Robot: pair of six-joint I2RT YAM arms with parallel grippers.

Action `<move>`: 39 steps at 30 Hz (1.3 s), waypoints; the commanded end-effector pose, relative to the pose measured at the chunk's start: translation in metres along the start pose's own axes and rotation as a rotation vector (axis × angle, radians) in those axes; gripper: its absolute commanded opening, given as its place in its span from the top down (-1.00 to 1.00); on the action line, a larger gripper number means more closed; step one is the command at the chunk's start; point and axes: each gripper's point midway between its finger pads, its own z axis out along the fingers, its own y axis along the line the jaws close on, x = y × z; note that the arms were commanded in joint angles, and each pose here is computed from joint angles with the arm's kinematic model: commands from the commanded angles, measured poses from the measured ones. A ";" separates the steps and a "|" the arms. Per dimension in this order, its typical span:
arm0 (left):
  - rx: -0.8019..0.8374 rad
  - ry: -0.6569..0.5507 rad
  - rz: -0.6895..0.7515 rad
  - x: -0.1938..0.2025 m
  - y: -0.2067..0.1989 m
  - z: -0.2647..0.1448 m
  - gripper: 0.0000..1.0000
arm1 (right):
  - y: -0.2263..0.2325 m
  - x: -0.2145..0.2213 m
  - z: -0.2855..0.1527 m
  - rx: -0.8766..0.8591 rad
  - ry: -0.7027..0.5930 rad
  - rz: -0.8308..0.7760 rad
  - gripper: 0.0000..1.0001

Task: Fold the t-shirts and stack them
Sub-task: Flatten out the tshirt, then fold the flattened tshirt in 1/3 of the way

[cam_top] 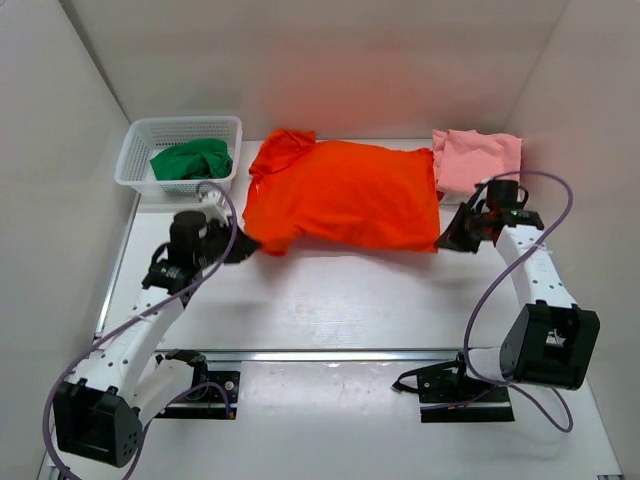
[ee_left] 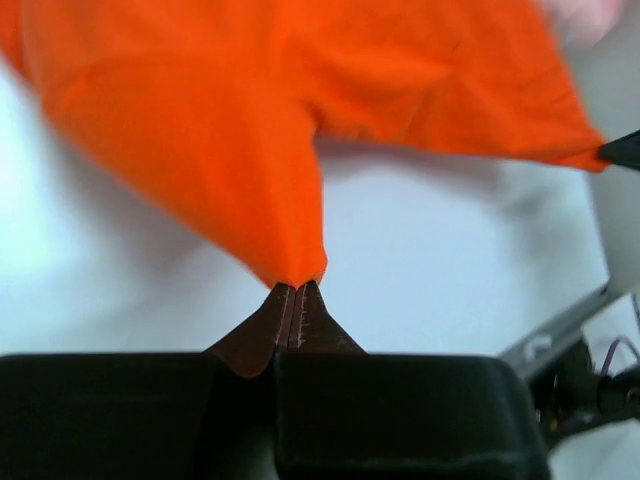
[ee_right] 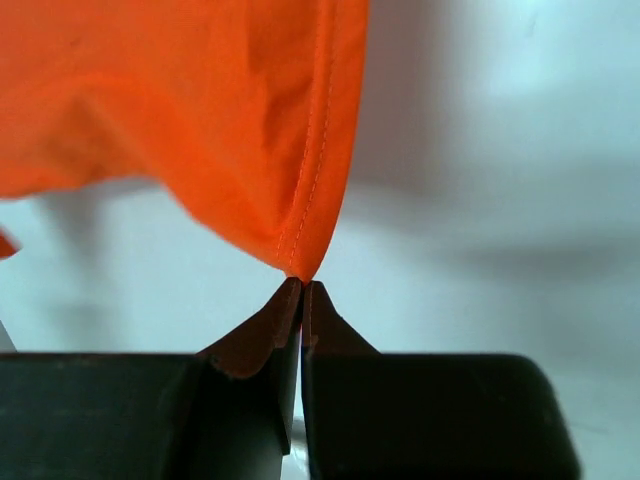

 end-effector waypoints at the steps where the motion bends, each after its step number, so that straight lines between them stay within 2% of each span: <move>1: 0.018 0.040 -0.103 0.041 -0.002 -0.019 1.00 | -0.023 0.058 -0.005 0.078 0.118 0.071 1.00; 2: 0.006 0.082 -0.123 0.062 0.005 -0.019 1.00 | -0.028 0.068 -0.007 0.073 0.143 0.109 1.00; 3: 0.017 0.080 -0.142 0.064 0.004 -0.024 1.00 | -0.040 0.089 -0.004 0.085 0.192 0.137 1.00; 7: 0.017 0.139 -0.177 0.093 0.008 -0.034 1.00 | -0.068 0.122 -0.011 0.169 0.274 0.167 1.00; 10: 0.016 0.129 -0.175 0.089 0.008 -0.036 1.00 | -0.078 0.147 -0.013 0.243 0.376 0.148 1.00; 15: 0.027 0.094 -0.151 0.064 0.006 -0.024 1.00 | -0.077 0.156 0.000 0.235 0.427 0.120 1.00; 20: -0.015 0.050 -0.149 0.039 0.025 0.002 1.00 | -0.069 0.130 0.013 0.201 0.385 0.120 0.99; 29: -0.026 0.022 -0.112 -0.008 0.035 0.042 1.00 | -0.074 0.076 0.035 0.211 0.338 0.144 0.99; 34: -0.043 0.014 -0.108 -0.019 0.045 0.058 1.00 | -0.077 0.063 0.049 0.214 0.344 0.160 0.99; 39: -0.069 0.030 -0.119 -0.012 0.060 0.072 1.00 | -0.083 0.057 0.061 0.214 0.341 0.169 0.99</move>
